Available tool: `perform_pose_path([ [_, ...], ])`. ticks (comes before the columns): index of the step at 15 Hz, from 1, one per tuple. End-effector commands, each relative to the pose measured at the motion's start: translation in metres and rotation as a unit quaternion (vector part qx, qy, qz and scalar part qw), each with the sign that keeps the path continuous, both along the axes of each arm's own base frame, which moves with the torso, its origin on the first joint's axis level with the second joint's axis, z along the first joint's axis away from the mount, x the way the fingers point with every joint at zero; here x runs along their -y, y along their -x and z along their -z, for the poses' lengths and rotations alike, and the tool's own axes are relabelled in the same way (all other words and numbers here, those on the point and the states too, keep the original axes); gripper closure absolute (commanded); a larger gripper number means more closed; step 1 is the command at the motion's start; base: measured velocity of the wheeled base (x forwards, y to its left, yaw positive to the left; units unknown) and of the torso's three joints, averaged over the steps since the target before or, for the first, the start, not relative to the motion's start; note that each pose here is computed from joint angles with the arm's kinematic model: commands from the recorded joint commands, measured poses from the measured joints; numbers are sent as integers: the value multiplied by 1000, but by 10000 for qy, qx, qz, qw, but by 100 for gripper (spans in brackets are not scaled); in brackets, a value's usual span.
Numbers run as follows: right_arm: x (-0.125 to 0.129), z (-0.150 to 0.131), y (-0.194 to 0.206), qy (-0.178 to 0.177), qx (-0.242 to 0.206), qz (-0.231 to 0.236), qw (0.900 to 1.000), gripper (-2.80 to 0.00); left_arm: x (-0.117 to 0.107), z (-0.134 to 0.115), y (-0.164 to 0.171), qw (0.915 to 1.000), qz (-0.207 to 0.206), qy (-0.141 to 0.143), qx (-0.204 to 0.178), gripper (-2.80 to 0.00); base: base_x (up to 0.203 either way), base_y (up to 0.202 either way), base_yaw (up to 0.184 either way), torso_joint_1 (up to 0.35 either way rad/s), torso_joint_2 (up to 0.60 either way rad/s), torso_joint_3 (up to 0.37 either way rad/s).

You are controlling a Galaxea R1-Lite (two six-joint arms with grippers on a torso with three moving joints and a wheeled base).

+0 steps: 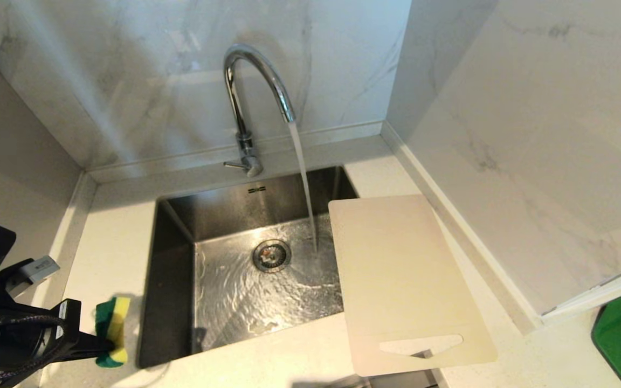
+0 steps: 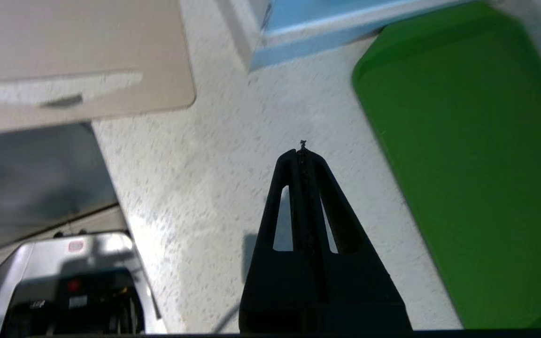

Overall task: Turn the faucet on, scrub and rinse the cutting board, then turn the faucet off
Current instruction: Put down the cleaning cloth

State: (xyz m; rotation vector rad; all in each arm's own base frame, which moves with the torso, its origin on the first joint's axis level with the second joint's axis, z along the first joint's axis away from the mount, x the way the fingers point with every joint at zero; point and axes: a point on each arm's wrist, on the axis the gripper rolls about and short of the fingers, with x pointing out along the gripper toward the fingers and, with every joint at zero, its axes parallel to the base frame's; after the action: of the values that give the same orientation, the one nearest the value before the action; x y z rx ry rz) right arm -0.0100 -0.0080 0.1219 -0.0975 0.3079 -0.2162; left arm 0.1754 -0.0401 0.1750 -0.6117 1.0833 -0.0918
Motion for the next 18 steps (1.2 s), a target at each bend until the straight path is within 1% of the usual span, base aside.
perform_pose_path([
  [1, -3, 27, -3, -75, -13, -490, 9988, 0, 0, 2, -1, 10000, -8, 1, -60, 0, 0, 0, 0, 0, 0, 0],
  [2, -5, 30, -7, -135, 227, -945, 9952, 0, 1, 2, -2, 10000, -8, -3, -79, 0, 0, 0, 0, 0, 0, 0],
  [3, -7, 32, -8, -187, 321, -1269, 9912, 0, 1, 3, -2, 9999, -18, -9, -101, 0, 0, 0, 0, 0, 0, 0],
  [4, -8, 35, -8, -212, 296, -1494, 9881, 0, 1, 5, -4, 9999, -18, -17, -143, 0, 0, 0, 0, 0, 0, 0],
  [6, -8, 36, -8, -229, 302, -1481, 9882, 0, 1, 6, -5, 9998, -30, -29, -169, 0, 0, 0, 0, 0, 0, 0],
  [7, -8, 38, -5, -197, 411, -1390, 9892, 0, 1, 6, -5, 9998, -34, -34, -167, 0, 0, 0, 0, 0, 0, 0],
  [10, -9, 45, 12, -26, 1259, -1413, 9819, 0, 1, 7, -6, 9998, -21, -45, -198, 0, 0, 0, 0, 0, 0, 0],
  [11, -9, 46, 14, -15, 1374, -1409, 9804, 0, 2, 8, -7, 9997, -21, -49, -222, 0, 0, 0, 0, 0, 0, 0],
  [12, -9, 47, 14, -116, 1362, -1361, 9812, 0, 2, 8, -7, 9997, -19, -48, -228, 0, 0, 0, 0, 0, 0, 0],
  [14, -8, 46, 14, -477, 1389, -1111, 9829, 0, 1, 8, -5, 9998, -22, -63, -208, 0, 0, 0, 0, 0, 0, 0],
  [15, -8, 46, 14, -494, 1400, -1091, 9829, 0, 1, 8, -5, 9998, -21, -82, -193, 0, 0, 0, 0, 0, 0, 0],
  [16, -8, 46, 14, -493, 1400, -1084, 9830, 0, 1, 8, -4, 9997, -33, -129, -192, 0, 0, 0, 0, 0, 0, 0],
  [17, -8, 46, 14, -494, 1400, -1091, 9829, 0, 0, 10, -4, 9994, -56, -257, -201, 0, 0, 0, 0, 0, 0, 0],
  [18, -8, 46, 14, -494, 1400, -1091, 9829, 0, -1, 16, -3, 9981, 12, -570, -219, 0, 0, 0, 0, 0, 0, 0],
])
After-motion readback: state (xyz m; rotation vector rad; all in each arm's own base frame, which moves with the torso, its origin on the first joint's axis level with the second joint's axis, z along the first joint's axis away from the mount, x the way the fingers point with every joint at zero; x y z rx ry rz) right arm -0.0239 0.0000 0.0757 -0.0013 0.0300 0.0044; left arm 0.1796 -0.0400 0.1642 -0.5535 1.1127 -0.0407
